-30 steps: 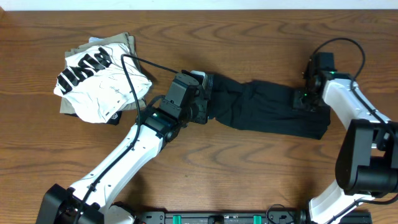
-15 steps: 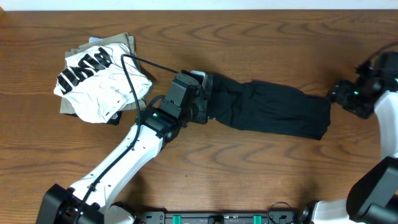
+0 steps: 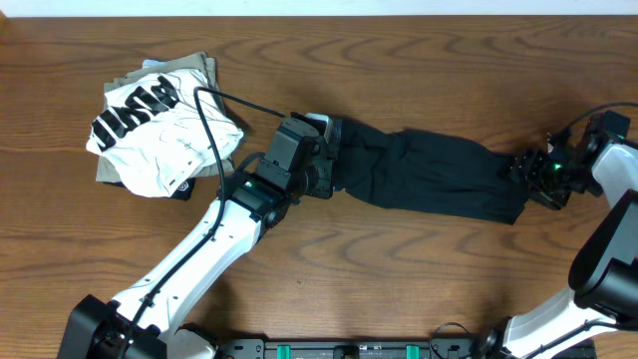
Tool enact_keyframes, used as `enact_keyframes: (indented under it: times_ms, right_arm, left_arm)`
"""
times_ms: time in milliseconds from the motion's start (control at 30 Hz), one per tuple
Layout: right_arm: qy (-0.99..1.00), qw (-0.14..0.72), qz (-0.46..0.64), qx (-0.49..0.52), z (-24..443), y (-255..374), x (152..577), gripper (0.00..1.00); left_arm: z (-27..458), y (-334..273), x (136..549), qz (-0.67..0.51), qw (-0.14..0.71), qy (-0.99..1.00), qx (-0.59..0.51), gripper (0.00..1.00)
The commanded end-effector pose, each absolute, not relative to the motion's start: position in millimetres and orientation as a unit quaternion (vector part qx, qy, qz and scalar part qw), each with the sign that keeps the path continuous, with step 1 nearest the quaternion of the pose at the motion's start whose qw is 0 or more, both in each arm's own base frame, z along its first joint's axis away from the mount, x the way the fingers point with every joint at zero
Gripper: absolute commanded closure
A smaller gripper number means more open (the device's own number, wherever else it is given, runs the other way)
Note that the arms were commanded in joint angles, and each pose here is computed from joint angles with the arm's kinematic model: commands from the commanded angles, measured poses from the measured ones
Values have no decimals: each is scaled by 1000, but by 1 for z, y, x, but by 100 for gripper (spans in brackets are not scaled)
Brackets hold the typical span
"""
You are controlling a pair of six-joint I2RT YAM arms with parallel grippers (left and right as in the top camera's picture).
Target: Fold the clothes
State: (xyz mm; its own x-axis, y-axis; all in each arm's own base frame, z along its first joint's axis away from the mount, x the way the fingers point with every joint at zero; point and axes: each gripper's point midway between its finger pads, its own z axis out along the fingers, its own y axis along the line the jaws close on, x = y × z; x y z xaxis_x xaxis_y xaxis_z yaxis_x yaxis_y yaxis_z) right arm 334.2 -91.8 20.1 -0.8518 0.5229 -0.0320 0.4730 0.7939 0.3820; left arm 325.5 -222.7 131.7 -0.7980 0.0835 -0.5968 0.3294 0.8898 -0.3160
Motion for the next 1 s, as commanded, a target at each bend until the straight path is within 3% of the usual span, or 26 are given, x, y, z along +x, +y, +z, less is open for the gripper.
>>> enact_keyframes:
  times_ms: [0,267,367,433,567,700,800,967]
  right_arm:
    - [943,56,193,266,10,-92,331,23]
    - [944,27,179,277,-9,-98,321,19]
    - [941,7,190,279,-21,-92,317,21]
    - [938,-2,205,279,-28,-86,317,30]
    - [935,4,250,252,-32,-72,322,73]
    - [940,26,261,218,-27,-73,328,95]
    - [938,51,253,232,-15,-96,338,99]
    - [922,134,215,294,56,-180,361,99]
  left_arm:
    - [141,-222,332,-204,311,921,112,61]
    - [141,-222,332,-204,312,921,112,60]
    - [141,-222,332,-204,312,921,112,60]
    - [141,-222,332,-204,312,921,112,60]
    - [141,-222,332,-204,312,921,112,60]
    - [141,-222,332,-204,312,921,112,60]
    - [141,-222,332,-204,312,921,112,60]
    - [141,-222,332,-204,312,921,112,60]
